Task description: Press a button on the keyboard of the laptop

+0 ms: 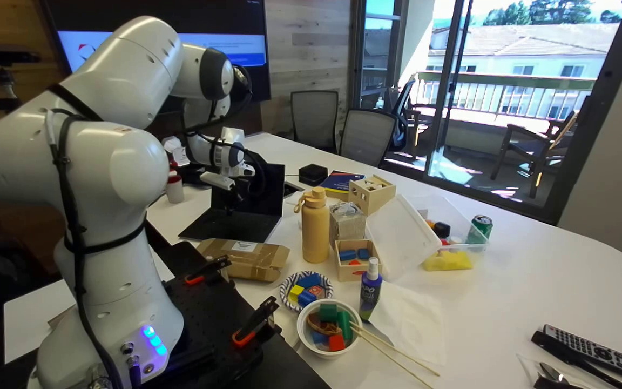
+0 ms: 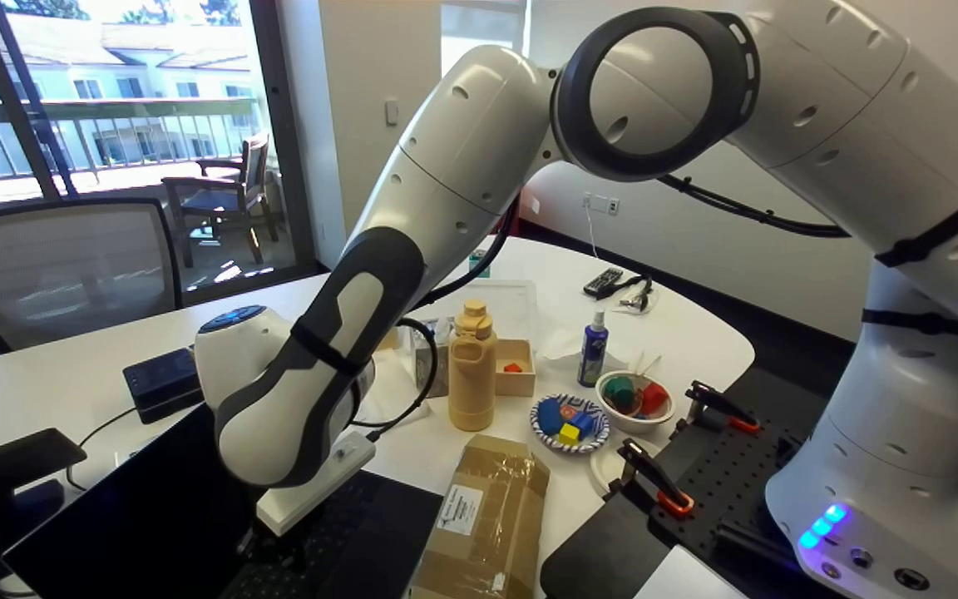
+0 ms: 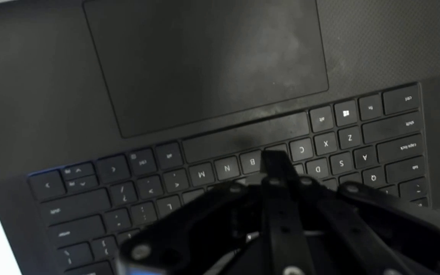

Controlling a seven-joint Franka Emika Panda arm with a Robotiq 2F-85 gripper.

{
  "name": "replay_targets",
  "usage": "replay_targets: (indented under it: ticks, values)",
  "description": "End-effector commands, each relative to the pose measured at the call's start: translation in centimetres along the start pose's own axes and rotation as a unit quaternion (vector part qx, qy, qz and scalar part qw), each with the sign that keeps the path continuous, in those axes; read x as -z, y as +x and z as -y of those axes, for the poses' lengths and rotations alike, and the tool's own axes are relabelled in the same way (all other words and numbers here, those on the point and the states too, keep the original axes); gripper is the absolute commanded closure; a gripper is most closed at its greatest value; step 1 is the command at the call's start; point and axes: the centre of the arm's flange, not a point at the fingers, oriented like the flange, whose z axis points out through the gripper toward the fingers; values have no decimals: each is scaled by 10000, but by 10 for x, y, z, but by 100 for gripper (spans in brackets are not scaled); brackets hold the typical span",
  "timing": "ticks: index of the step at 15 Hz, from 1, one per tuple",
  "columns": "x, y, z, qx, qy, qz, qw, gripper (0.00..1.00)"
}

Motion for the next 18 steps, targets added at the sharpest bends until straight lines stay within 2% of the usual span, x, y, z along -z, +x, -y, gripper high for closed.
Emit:
replay_targets:
  ticks: [1, 10, 18]
  values:
    - [-8, 8, 1, -106, -71, 135, 9998, 100]
    - [-34, 18, -4, -69, -43, 304, 9995, 100]
    - [-41, 24, -3, -67, -92, 589, 9982, 100]
